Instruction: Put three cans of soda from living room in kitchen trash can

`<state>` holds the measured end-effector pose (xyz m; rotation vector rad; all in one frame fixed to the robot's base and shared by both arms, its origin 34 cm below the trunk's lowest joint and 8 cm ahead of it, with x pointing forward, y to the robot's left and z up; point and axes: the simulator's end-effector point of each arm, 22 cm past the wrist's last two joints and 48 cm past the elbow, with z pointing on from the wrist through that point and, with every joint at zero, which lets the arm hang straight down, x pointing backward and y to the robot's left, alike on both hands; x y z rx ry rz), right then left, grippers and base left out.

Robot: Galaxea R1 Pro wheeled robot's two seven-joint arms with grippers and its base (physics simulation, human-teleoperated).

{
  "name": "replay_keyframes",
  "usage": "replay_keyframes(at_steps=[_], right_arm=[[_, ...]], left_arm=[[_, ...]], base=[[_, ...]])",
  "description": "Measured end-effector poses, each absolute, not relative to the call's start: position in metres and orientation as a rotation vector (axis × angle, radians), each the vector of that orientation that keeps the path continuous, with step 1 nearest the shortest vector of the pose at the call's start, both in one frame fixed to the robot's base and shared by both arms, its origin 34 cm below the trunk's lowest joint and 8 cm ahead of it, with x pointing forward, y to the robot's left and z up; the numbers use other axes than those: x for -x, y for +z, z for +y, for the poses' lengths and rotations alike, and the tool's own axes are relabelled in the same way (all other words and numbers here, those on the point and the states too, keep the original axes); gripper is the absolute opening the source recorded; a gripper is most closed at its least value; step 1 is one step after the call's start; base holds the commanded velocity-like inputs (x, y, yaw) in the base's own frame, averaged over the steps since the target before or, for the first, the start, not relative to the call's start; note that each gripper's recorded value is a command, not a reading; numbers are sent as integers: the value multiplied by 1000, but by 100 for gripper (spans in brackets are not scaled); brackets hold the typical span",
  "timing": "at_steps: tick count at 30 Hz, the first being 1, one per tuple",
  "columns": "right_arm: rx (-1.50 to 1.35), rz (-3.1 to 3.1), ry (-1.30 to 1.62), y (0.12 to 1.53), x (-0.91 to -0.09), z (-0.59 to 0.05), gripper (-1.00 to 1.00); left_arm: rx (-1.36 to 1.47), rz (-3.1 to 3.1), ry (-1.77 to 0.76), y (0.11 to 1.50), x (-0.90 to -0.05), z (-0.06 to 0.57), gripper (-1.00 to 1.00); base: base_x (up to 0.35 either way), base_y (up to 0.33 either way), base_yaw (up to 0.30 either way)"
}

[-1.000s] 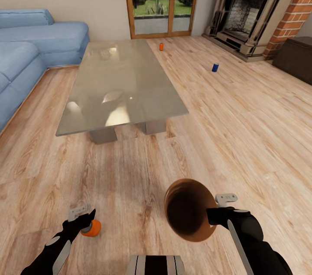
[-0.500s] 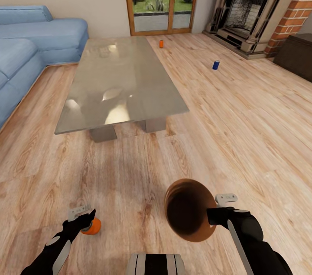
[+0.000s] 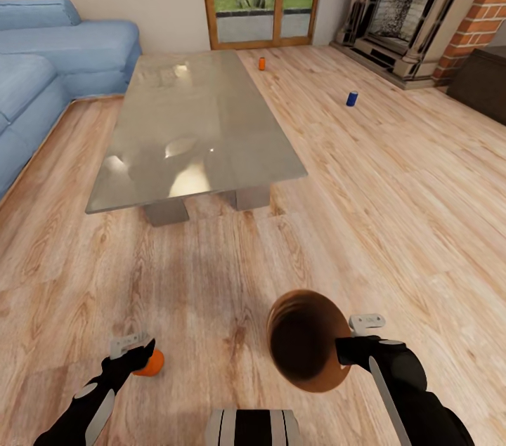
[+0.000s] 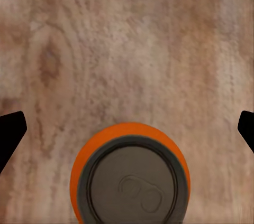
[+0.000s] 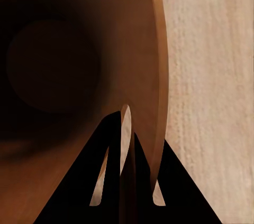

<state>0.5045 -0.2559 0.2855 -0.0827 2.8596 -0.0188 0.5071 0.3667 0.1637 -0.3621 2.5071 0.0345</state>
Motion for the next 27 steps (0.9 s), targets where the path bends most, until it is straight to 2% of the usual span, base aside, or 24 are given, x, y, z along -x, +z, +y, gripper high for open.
replay_keyframes(at_steps=[13, 27], right_arm=[[86, 2870, -20, 280, -504, -256, -100], [86, 2802, -16, 299, -548, -254, -100]], left_arm=[[364, 2525, 37, 157, -501, 367, 100], [364, 2526, 38, 156, -500, 367, 100]], base=[[0, 0, 0], [0, 0, 0]])
